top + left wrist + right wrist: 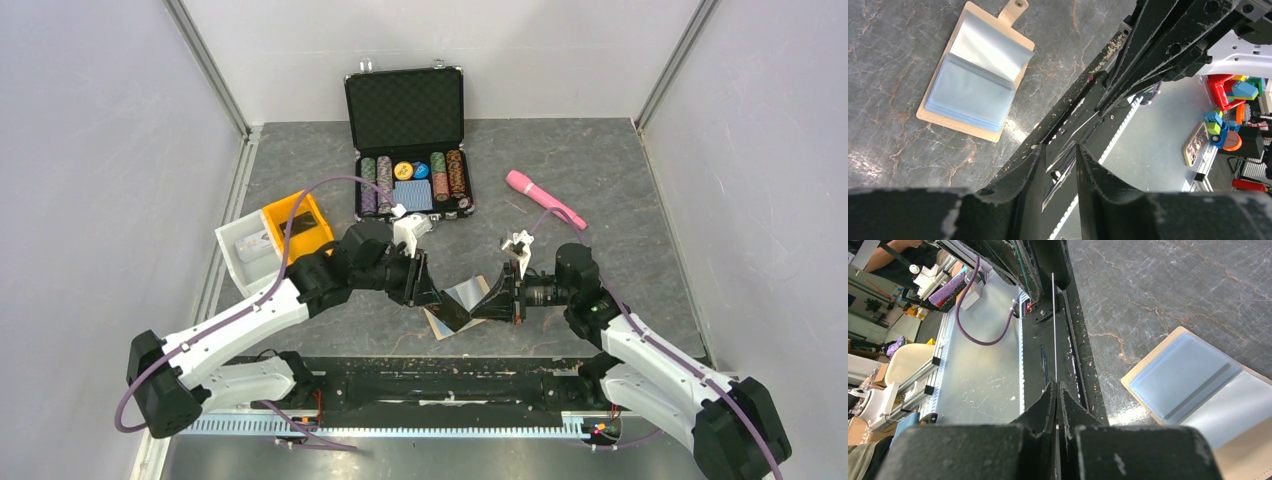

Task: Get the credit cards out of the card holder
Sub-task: Remove the credit card from the card holder, then place the credit card in the storage box.

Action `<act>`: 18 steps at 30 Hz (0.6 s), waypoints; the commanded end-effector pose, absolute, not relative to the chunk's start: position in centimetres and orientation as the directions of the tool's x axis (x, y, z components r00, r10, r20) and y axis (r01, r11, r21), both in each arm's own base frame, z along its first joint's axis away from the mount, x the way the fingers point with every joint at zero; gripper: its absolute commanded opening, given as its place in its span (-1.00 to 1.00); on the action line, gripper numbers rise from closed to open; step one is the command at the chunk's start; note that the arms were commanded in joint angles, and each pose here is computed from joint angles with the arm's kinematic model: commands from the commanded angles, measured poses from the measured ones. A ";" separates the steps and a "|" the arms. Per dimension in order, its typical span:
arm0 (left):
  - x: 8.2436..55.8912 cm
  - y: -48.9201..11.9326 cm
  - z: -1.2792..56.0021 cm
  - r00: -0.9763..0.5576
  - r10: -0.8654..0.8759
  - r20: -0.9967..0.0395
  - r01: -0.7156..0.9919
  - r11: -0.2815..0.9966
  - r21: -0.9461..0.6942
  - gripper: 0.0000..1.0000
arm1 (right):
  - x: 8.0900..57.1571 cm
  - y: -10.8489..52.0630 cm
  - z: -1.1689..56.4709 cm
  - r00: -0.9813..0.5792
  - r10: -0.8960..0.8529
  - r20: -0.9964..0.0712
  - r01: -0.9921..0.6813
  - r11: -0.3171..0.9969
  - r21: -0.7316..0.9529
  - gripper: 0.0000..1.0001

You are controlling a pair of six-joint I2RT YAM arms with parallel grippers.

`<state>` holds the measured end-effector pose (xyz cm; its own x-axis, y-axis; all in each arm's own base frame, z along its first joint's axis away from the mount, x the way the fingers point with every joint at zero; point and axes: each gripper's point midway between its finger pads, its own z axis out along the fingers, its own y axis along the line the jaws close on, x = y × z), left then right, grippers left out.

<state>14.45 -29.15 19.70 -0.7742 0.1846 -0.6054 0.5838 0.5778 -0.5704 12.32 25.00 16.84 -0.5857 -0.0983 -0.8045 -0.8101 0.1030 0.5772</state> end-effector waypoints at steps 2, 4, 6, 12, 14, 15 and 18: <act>13.1 -29.9 21.1 -0.749 0.180 -0.638 0.636 0.468 -0.614 -0.38 | 12.0 25.2 18.3 -0.540 -0.068 -0.839 -0.842 0.052 0.538 -1.00; 12.7 -30.0 21.0 -0.754 0.184 -0.631 0.635 0.450 -0.628 -0.52 | 12.0 25.3 18.5 -0.537 -0.062 -0.841 -0.844 0.045 0.535 -1.00; 12.4 -29.9 21.0 -0.758 0.179 -0.628 0.632 0.440 -0.637 -0.70 | 12.1 25.3 18.5 -0.537 -0.063 -0.841 -0.844 0.045 0.535 -1.00; 13.2 -29.5 21.0 -0.776 0.134 -0.617 0.593 0.488 -0.641 -0.96 | 13.2 25.4 18.1 -0.558 -0.046 -0.829 -0.828 0.104 0.552 -0.59; 13.7 -29.3 21.1 -0.780 0.115 -0.615 0.577 0.513 -0.636 -0.95 | 13.9 25.4 18.2 -0.554 -0.027 -0.832 -0.827 0.136 0.546 -0.32; 14.0 -29.1 21.1 -0.780 0.103 -0.617 0.568 0.529 -0.630 -0.95 | 14.3 25.4 18.2 -0.551 -0.014 -0.834 -0.825 0.159 0.542 -0.19; 15.6 -28.2 21.2 -0.783 0.051 -0.620 0.521 0.599 -0.608 -0.96 | 15.5 25.2 18.2 -0.539 0.009 -0.842 -0.819 0.227 0.527 0.44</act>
<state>13.47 -29.02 19.81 -0.7800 0.1537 -0.6066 0.5843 0.5257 -0.6182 13.45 25.16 16.91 -0.5988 -0.0529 -0.7991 -0.7958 0.1518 0.5863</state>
